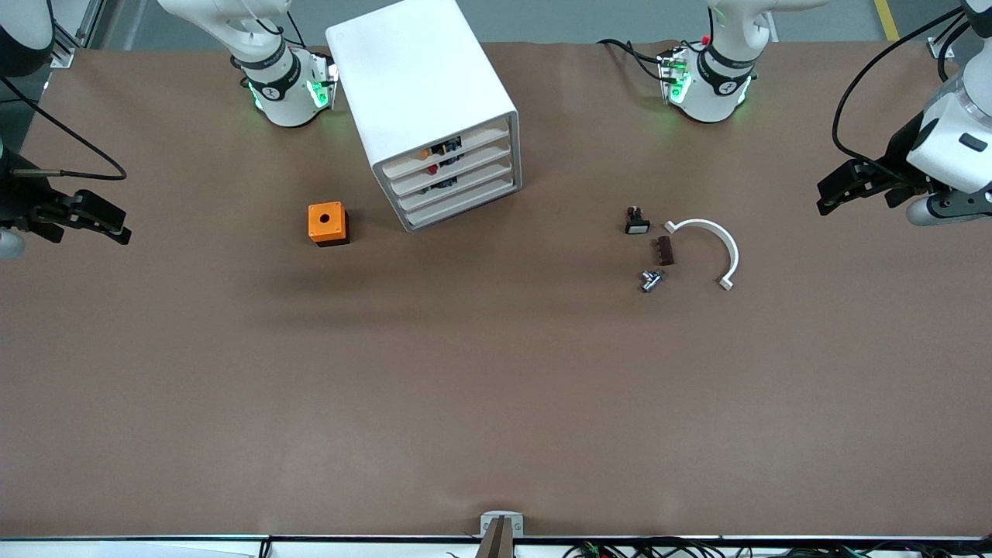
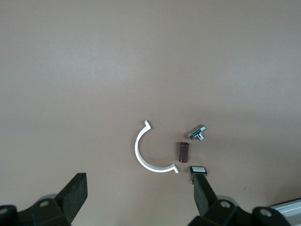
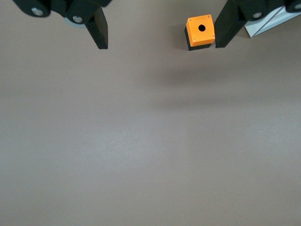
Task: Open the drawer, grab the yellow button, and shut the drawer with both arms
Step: 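Move the left gripper toward the white drawer cabinet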
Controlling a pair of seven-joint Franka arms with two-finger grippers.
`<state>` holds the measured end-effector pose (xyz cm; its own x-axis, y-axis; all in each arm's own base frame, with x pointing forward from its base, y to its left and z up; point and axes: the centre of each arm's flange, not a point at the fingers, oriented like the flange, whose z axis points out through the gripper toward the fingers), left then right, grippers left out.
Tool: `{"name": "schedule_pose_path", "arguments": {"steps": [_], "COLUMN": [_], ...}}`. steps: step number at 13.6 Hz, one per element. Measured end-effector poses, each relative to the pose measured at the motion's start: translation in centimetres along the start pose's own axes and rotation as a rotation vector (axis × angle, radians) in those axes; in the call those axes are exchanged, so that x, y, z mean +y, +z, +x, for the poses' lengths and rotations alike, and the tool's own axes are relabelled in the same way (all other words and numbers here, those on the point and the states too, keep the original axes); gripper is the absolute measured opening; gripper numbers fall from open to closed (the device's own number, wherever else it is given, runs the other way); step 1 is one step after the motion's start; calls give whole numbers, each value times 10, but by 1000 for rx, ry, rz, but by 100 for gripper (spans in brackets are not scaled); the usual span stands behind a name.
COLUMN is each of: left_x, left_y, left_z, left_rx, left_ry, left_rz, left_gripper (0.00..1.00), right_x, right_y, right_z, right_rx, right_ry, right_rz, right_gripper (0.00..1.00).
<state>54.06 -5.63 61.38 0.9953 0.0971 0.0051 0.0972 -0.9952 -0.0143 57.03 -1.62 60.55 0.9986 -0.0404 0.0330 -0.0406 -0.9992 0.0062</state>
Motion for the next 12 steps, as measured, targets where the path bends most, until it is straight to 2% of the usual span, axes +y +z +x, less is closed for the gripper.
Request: {"name": "schedule_pose_path", "arguments": {"steps": [6, 7, 9, 12], "left_x": [3, 5, 7, 19], "left_y": [4, 11, 43, 81], "left_z": [-3, -1, 6, 18], "left_rx": [-28, -52, -146, -221], "left_ry": [8, 12, 15, 10], "left_rz": [6, 9, 23, 33], "left_gripper": [100, 100, 100, 100], "right_x": [0, 0, 0, -2], "right_y": [0, 0, 0, 0], "right_z": [0, 0, 0, 0], "right_rx": [-1, -1, -1, -1], "right_ry": [0, 0, 0, -7], "right_rz": [0, 0, 0, 0], "right_gripper": [100, 100, 100, 100]}}
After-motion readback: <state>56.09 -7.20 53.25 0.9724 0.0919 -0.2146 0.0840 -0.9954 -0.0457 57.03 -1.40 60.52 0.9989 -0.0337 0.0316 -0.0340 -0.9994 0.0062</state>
